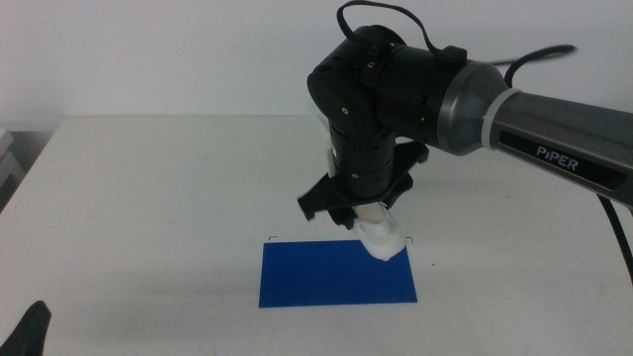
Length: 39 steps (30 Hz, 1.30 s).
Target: Use one arm to grab the shoe from the table and place it on the mat.
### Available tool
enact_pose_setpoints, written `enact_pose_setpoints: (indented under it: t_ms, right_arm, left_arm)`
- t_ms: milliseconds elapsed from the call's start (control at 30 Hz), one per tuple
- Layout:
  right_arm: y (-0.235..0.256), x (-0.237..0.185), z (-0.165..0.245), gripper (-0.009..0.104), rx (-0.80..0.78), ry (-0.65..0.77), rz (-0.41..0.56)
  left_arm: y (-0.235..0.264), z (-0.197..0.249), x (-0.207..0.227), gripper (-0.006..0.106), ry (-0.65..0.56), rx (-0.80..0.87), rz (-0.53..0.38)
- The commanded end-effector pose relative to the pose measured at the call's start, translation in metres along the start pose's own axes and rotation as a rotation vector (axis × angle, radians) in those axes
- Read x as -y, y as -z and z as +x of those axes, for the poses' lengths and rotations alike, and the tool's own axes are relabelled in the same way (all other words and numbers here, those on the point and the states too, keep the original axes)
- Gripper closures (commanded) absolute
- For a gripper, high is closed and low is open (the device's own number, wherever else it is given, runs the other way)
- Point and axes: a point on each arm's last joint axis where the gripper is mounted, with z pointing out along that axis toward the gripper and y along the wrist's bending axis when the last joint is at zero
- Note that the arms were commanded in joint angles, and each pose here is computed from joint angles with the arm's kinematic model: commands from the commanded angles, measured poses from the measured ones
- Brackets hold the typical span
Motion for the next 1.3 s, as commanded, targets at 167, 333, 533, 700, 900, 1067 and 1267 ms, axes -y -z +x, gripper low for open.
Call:
enact_pose_setpoints:
  t_ms: [167, 333, 533, 700, 900, 1067, 1267]
  right_arm:
    - [0.03, 0.01, 0.0, 0.099, 0.05, 0.809, 0.021]
    - [0.03, 0.004, 0.001, 0.099, 0.071, 1.02, -0.052]
    - [0.026, 0.001, -0.006, 0.099, 0.162, 1.041, -0.168]
    - [0.013, 0.009, -0.014, 0.099, 0.188, 0.994, -0.203]
    - [-0.009, 0.002, -0.015, 0.099, 0.174, 1.061, -0.26]
    - [-0.027, -0.001, -0.016, 0.099, 0.15, 1.084, -0.307]
    - [-0.044, -0.004, -0.015, 0.099, 0.109, 1.09, -0.312]
  left_arm:
    - [0.001, -0.006, 0.0, 0.007, 0.014, 0.089, -0.001]
    - [0.001, -0.006, 0.0, 0.007, 0.014, 0.089, -0.001]
    - [0.001, -0.006, 0.0, 0.007, 0.014, 0.089, -0.001]
    - [0.001, -0.006, 0.0, 0.007, 0.014, 0.089, -0.001]
    - [0.001, -0.006, 0.0, 0.007, 0.014, 0.089, -0.001]
    - [0.001, -0.006, 0.0, 0.007, 0.014, 0.089, -0.001]
    - [0.001, -0.006, 0.0, 0.007, 0.014, 0.089, -0.001]
